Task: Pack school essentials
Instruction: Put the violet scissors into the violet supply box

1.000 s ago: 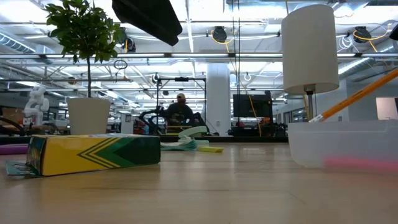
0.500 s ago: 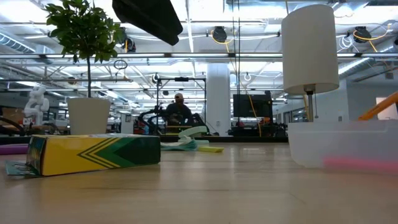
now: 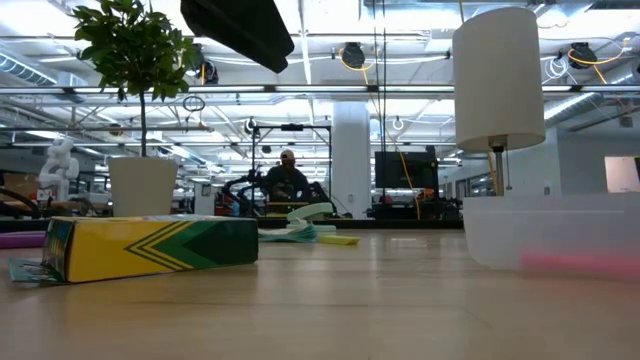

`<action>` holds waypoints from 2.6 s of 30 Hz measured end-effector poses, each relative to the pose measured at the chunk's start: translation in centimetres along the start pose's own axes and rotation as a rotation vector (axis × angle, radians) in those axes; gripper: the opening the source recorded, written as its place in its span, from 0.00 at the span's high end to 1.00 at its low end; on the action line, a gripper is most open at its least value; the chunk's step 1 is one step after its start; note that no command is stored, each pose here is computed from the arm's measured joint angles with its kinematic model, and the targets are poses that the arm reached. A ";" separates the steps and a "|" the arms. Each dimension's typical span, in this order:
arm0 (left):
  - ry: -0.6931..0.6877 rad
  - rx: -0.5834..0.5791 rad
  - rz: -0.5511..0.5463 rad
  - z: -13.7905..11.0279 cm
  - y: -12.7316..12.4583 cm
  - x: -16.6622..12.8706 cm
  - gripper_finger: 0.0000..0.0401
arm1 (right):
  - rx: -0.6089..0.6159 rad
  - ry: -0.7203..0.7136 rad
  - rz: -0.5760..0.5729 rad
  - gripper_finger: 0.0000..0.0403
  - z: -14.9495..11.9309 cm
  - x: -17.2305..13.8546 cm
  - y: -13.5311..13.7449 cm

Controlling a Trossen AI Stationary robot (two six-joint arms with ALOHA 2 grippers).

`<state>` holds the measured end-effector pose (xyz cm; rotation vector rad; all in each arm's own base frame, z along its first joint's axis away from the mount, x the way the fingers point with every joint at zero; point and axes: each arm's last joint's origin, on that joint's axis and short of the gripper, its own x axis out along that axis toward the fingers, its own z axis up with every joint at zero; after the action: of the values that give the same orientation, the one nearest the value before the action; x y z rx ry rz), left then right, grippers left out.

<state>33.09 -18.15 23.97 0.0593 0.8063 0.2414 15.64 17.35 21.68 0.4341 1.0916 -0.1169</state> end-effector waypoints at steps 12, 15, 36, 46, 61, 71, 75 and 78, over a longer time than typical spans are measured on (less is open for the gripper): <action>0.000 0.000 0.000 0.0 0.0 0.0 0.53 | -0.032 0.007 0.028 0.77 0.0 0.0 0.2; 0.000 -0.001 0.000 0.0 0.0 0.0 0.53 | -0.056 0.005 0.053 0.77 0.1 0.0 0.5; 0.017 -0.104 -0.033 0.1 0.0 -0.4 0.53 | -0.306 -0.106 0.201 0.77 1.1 -0.2 2.0; 0.073 -0.087 0.039 0.0 1.6 0.4 0.53 | -0.560 -0.213 0.094 0.77 3.1 0.3 1.0; 0.098 -0.010 0.169 -0.3 3.6 1.6 0.53 | -0.663 -0.507 -0.295 0.77 4.9 0.8 -0.5; 0.211 -0.034 0.148 -3.6 6.7 5.7 0.53 | -0.766 -0.592 -0.386 0.77 7.2 4.6 -5.2; 0.225 -0.018 0.151 -3.3 8.3 6.6 0.53 | -0.830 -0.590 -0.382 0.77 9.3 5.1 -7.2; 0.247 -0.002 0.146 -3.0 9.6 7.2 0.53 | -0.818 -0.600 -0.325 0.77 11.0 5.0 -8.7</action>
<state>33.88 -7.28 18.19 0.0879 1.0490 0.3934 24.48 5.71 19.03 -0.4969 0.5296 -0.0694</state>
